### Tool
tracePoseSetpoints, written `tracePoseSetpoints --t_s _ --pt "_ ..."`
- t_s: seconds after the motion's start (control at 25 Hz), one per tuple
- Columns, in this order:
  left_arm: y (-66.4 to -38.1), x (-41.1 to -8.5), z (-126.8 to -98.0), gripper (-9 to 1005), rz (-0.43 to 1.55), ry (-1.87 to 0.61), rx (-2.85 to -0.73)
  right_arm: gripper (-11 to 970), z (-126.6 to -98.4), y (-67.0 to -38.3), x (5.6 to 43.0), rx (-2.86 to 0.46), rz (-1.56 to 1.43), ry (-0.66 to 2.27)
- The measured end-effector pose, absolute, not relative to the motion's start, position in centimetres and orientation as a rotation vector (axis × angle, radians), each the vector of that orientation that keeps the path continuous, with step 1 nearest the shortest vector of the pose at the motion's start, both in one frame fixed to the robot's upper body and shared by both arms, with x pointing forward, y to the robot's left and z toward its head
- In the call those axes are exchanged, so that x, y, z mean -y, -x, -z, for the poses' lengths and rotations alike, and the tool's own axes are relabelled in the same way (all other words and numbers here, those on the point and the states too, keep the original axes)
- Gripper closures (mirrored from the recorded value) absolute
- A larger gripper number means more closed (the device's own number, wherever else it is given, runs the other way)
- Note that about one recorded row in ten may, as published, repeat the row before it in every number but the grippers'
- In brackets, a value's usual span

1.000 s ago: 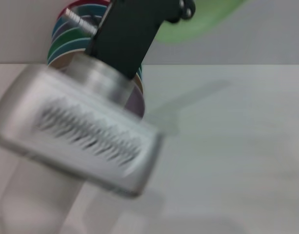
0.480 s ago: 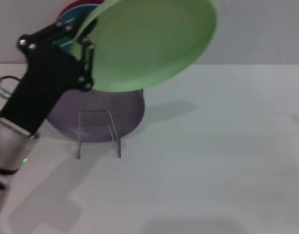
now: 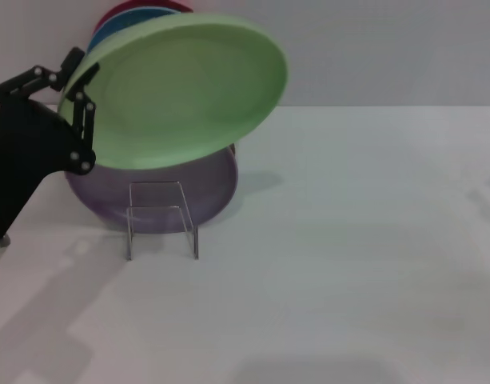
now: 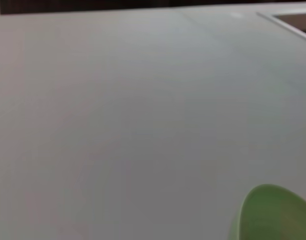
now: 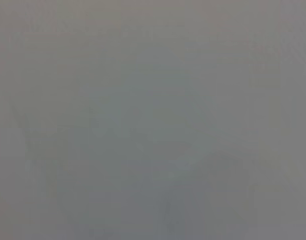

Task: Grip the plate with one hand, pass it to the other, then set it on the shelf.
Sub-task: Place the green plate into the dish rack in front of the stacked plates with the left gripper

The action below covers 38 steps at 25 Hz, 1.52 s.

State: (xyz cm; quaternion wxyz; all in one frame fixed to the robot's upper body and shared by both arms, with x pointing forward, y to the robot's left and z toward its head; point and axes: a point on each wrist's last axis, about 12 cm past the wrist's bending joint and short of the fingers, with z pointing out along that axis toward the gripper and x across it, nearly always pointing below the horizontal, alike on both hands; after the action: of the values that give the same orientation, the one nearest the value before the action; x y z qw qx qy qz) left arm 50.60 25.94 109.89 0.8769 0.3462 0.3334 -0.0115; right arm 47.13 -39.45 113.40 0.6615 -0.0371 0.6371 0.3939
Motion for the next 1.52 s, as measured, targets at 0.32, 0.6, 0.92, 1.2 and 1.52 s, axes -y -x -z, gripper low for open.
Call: tracePoseSetpoints --t_s 0.32,0.6,0.92,1.2,1.52 --pt "-50.5 -26.9 -109.1 929 -0.002 -0.776 -0.739 307 -113.3 -47.2 39.3 -1.438 -0.9 0.083" --pt "-50.5 -27.7 -108.8 929 -0.014 -0.808 -0.764 308 -113.4 -47.2 39.0 -1.429 -0.915 0.1" --pt "-50.3 -28.0 -108.3 927 -0.023 -0.828 -0.787 308 -113.4 -47.2 38.8 -1.425 -0.921 0.11" --pt "-50.0 -27.8 -107.8 926 -0.022 -0.846 -0.805 308 -113.3 -47.4 38.6 -1.426 -0.931 0.115" --pt "-49.6 -26.9 -106.8 924 -0.073 -0.85 -0.83 308 -113.3 -47.5 38.5 -1.427 -0.932 0.119"
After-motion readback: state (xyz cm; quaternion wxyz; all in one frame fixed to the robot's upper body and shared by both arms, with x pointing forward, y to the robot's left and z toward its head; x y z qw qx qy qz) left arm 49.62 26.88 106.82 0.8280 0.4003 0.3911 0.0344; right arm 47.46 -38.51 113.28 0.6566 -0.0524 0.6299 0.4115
